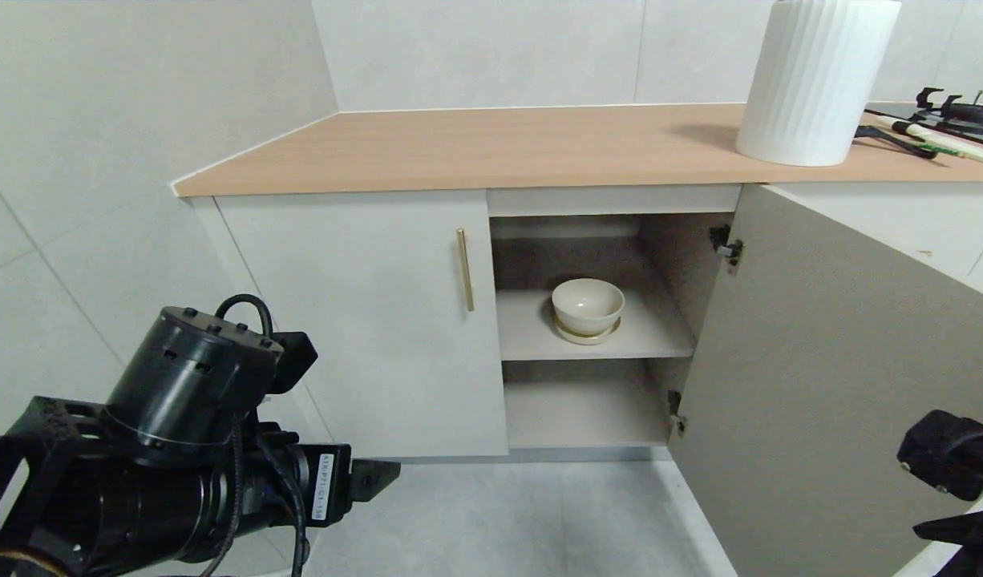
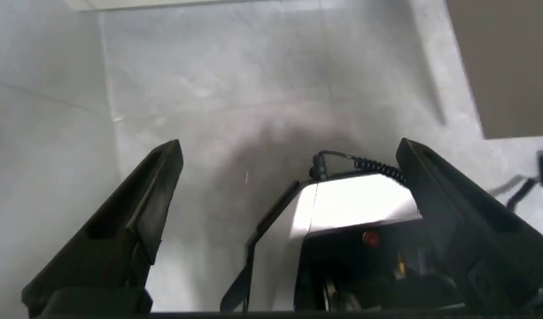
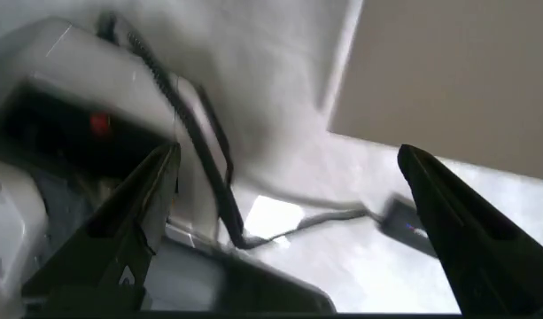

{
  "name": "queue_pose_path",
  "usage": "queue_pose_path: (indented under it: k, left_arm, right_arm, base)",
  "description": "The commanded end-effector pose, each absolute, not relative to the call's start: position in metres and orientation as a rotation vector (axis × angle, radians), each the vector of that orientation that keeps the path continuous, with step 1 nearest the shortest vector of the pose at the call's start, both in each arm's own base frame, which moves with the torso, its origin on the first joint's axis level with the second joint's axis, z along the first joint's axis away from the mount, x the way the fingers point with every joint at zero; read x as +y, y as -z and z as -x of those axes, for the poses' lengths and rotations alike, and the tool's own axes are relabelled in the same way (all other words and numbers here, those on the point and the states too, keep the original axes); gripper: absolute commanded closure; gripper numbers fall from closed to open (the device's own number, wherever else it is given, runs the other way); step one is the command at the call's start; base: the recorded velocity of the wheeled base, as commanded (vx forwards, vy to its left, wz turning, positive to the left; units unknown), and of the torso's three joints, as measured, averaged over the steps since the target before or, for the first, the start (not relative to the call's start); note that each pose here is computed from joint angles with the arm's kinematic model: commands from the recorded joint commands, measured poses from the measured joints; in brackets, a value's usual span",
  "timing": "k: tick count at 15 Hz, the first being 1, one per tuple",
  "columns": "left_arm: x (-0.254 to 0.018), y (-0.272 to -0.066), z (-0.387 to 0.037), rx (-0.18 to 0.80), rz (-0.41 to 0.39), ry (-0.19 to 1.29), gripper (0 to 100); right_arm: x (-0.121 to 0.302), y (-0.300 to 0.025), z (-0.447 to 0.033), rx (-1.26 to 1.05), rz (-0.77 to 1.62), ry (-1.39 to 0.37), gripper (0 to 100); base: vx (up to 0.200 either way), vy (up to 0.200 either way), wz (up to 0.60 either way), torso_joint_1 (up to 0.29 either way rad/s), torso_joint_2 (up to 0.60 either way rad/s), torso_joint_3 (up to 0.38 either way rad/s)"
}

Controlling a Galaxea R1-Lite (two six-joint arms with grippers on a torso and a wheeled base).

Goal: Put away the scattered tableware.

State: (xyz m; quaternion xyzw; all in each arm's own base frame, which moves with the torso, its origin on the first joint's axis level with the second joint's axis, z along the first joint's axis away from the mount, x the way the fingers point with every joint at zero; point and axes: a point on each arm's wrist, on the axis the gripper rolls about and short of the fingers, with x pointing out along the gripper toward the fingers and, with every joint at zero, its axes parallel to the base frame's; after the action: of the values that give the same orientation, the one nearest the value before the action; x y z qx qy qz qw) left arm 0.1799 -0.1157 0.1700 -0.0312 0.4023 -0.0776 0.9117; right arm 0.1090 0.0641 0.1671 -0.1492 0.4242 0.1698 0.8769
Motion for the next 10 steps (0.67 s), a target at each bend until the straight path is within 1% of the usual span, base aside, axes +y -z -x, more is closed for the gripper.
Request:
queue_pose_path:
  k: [1,2,8,10]
  left_arm:
    - [-0.116,-0.17,-0.18,0.831,0.063,0.159,0]
    - [-0.116,-0.17,-0.18,0.831,0.063,0.159,0]
    - [-0.116,-0.169,-0.18,0.834,0.063,0.158,0]
    - [-0.116,-0.169,-0.18,0.834,0.063,0.158,0]
  right_arm:
    - [0.06,-0.172,-0.096,0.865,0.322,-0.383,0]
    - [0.059,-0.173,-0.094,0.874,0.331,-0.387,0]
    - [0.053,-0.175,-0.087,0.915,0.359,-0.36,0]
    - [0.049,-0.179,-0.088,0.922,0.369,-0.289,0]
  base:
    - [0.0,-0.2,0.0,0.002,0.01,-0.002]
    - [0.0,-0.2,0.0,-0.002,0.0,0.012]
    - [0.0,0.0,0.0,0.0,0.0,0.0]
    - [0.0,0.0,0.0,0.0,0.0,0.0]
